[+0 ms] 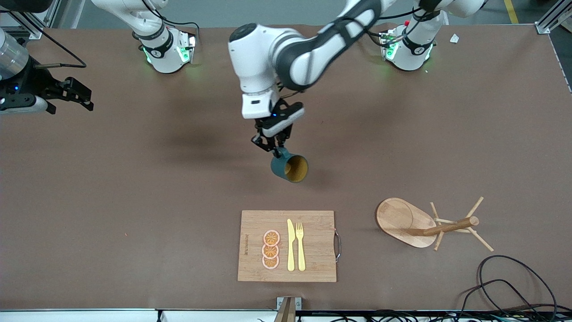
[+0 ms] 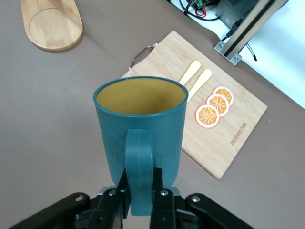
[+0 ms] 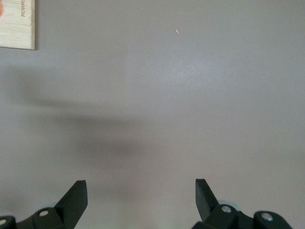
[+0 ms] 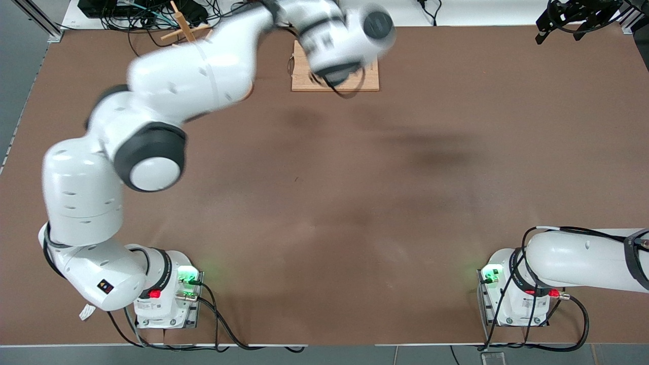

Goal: Pass cup and hang on rack
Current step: 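Lift the mug with the left gripper toward the wooden rack, then hang the mug handle onto a rack peg with the left gripper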

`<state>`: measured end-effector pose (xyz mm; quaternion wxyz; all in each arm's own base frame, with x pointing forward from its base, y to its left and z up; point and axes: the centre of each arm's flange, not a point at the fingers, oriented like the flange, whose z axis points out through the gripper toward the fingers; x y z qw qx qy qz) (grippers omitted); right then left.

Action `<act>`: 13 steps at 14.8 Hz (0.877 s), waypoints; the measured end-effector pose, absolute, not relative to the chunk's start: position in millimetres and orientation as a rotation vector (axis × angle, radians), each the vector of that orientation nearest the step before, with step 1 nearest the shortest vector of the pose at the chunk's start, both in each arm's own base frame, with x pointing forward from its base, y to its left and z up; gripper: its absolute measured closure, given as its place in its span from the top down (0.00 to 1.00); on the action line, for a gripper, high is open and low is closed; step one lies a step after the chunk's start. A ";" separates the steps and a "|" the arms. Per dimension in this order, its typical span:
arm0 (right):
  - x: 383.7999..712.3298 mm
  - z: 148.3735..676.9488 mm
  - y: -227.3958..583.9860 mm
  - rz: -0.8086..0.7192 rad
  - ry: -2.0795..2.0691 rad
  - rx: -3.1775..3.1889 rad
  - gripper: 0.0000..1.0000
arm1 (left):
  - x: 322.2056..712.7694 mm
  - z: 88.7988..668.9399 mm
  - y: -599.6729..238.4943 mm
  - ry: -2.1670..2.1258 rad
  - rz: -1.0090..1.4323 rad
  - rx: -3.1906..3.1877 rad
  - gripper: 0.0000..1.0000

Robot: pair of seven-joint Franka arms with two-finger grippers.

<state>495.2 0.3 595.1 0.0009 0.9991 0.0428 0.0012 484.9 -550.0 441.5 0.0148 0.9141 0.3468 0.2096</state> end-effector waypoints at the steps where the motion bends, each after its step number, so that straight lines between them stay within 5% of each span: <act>1: 495.2 595.4 0.5 0.003 0.135 3.137 1.00 | 501.4 464.3 -527.6 1.097 0.583 2.832 0.21; 13: 495.6 595.3 0.5 0.002 0.135 3.137 1.00 | 667.0 525.9 -232.6 1.409 -0.182 2.370 0.21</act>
